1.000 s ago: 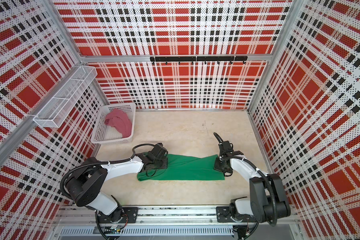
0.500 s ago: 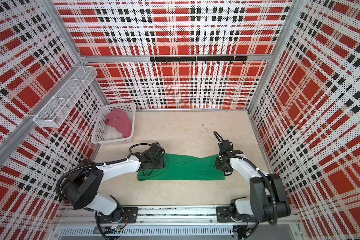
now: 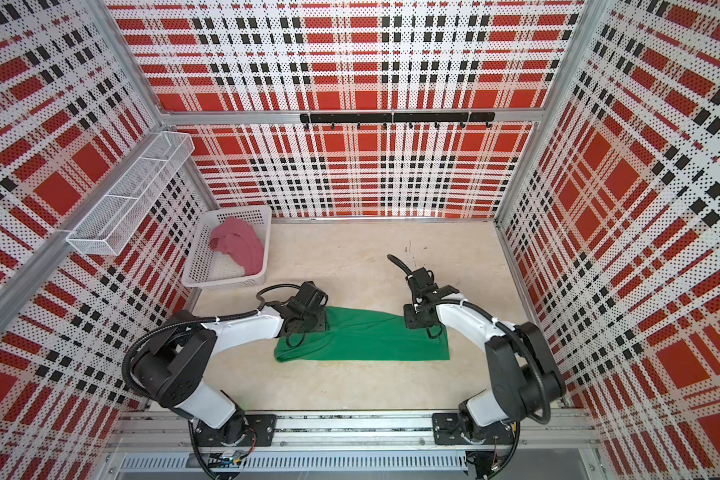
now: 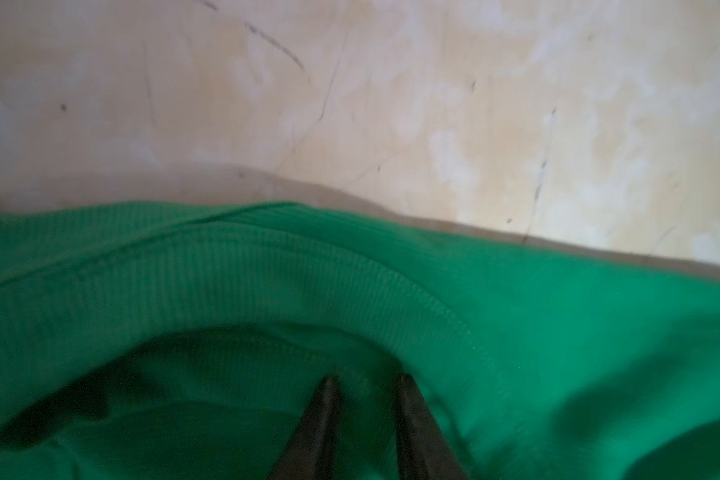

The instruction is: Fold and stack the tank tops

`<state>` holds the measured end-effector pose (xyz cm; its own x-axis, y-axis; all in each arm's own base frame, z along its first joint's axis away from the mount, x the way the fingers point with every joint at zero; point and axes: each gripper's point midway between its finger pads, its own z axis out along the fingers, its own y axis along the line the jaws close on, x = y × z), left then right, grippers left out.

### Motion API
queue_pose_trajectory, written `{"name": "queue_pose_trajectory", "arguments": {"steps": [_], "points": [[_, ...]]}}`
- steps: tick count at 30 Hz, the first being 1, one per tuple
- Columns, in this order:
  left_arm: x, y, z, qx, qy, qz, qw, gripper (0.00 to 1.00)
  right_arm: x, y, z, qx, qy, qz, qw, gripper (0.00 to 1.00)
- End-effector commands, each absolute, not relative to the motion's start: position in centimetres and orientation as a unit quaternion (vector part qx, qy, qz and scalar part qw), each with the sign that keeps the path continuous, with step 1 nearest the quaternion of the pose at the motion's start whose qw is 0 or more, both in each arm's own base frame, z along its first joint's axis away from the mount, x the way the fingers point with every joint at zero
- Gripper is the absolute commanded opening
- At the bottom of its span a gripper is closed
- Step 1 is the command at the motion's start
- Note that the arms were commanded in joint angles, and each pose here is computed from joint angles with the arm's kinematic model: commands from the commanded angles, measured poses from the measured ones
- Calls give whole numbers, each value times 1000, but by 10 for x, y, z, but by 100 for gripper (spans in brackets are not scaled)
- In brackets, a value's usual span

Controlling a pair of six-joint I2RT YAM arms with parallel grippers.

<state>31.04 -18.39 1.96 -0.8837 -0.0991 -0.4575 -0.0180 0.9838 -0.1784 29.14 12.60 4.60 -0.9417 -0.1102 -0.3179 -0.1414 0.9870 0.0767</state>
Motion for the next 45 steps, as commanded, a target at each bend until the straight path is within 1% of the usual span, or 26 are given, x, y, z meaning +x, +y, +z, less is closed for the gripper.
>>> {"name": "queue_pose_trajectory", "arguments": {"steps": [1, 4, 8, 11, 14, 17, 20, 23, 24, 26, 27, 29, 31, 32, 35, 36, 39, 42, 45], "points": [[317, -186, 2, -37, 968, -83, 236, 27, 303, 131, 47, -87, 976, 50, 191, 7], [326, -190, -9, -34, 968, -81, 235, 27, 297, 133, 35, -91, 977, 61, 181, 0], [351, -199, -17, -27, 967, -82, 241, 27, 279, 138, 18, -75, 981, 81, 160, 0], [382, -209, -21, -16, 964, -84, 253, 27, 261, 136, 6, -45, 984, 96, 140, 0], [421, -225, -21, 8, 960, -93, 262, 29, 240, 145, -4, -14, 986, 124, 114, 0], [457, -245, -31, 31, 960, -106, 257, 31, 216, 164, -14, 5, 985, 146, 89, 0], [485, -266, -38, 46, 958, -129, 253, 32, 188, 194, -18, -6, 983, 174, 62, 0], [509, -288, -33, 79, 947, -158, 268, 34, 167, 237, -2, -29, 971, 231, 58, 0], [516, -294, -30, 91, 943, -164, 275, 35, 165, 245, 6, -30, 967, 243, 64, 2], [531, -306, -21, 118, 933, -170, 293, 40, 173, 249, 24, -20, 963, 252, 95, 10], [536, -309, -17, 127, 930, -170, 298, 42, 181, 246, 32, -11, 962, 247, 119, 13], [546, -314, -2, 143, 922, -178, 314, 49, 199, 234, 51, 6, 957, 230, 177, 23], [552, -316, 21, 154, 912, -187, 332, 56, 212, 226, 66, 16, 949, 232, 213, 29], [553, -317, 35, 161, 907, -190, 341, 61, 218, 222, 72, 23, 945, 236, 224, 29], [551, -316, 73, 175, 893, -193, 367, 73, 231, 209, 77, 45, 939, 248, 234, 28], [550, -315, 85, 175, 890, -194, 374, 76, 235, 208, 79, 47, 936, 255, 238, 27], [542, -305, 122, 170, 882, -189, 397, 80, 242, 209, 85, 41, 932, 267, 243, 26], [528, -285, 153, 139, 882, -179, 413, 82, 239, 214, 80, 23, 939, 264, 221, 26], [493, -262, 164, 108, 891, -177, 404, 82, 230, 218, 69, 15, 944, 269, 192, 23]]}}
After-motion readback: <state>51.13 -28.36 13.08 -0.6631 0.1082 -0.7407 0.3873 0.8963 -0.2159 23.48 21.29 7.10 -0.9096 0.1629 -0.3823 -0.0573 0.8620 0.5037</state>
